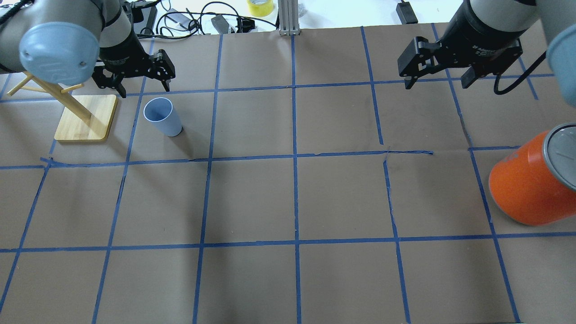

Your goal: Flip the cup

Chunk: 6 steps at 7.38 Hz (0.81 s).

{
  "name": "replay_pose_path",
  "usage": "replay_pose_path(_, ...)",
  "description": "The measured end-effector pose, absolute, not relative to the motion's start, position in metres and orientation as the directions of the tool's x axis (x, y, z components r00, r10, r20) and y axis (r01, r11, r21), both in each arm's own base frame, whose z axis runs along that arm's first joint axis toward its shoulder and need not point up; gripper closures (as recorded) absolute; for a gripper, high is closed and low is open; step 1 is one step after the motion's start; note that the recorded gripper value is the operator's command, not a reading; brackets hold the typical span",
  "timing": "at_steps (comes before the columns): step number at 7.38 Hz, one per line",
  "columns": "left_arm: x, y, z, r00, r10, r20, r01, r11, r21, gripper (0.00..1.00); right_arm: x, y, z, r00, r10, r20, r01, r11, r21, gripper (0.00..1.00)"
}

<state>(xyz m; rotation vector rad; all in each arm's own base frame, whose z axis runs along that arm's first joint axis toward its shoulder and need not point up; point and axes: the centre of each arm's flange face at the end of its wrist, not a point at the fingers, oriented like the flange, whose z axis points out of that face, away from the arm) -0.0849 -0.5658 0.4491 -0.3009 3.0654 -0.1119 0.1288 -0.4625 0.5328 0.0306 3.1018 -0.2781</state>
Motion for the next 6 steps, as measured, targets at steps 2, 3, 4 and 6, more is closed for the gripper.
replay_pose_path(2,-0.09,-0.533,0.476,-0.982,-0.187,-0.03,-0.184,0.978,-0.095,0.0,0.129,-0.462,0.533,-0.999,0.016,-0.028,0.021,0.984,-0.179,0.0)
replay_pose_path(3,-0.093,-0.517,0.479,-0.984,-0.176,-0.026,-0.173,0.98,-0.097,0.0,0.13,-0.462,0.533,-1.0,0.015,-0.028,0.019,0.984,-0.179,0.0)
replay_pose_path(4,-0.096,-0.504,0.482,-0.986,-0.164,-0.007,-0.162,0.981,-0.102,0.0,0.13,-0.462,0.533,-1.0,0.014,-0.028,0.019,0.984,-0.179,0.0)
replay_pose_path(6,-0.102,-0.485,0.491,-0.988,-0.15,0.039,-0.153,0.982,-0.113,0.0,0.13,-0.462,0.533,-1.0,0.013,-0.028,0.018,0.984,-0.18,0.0)
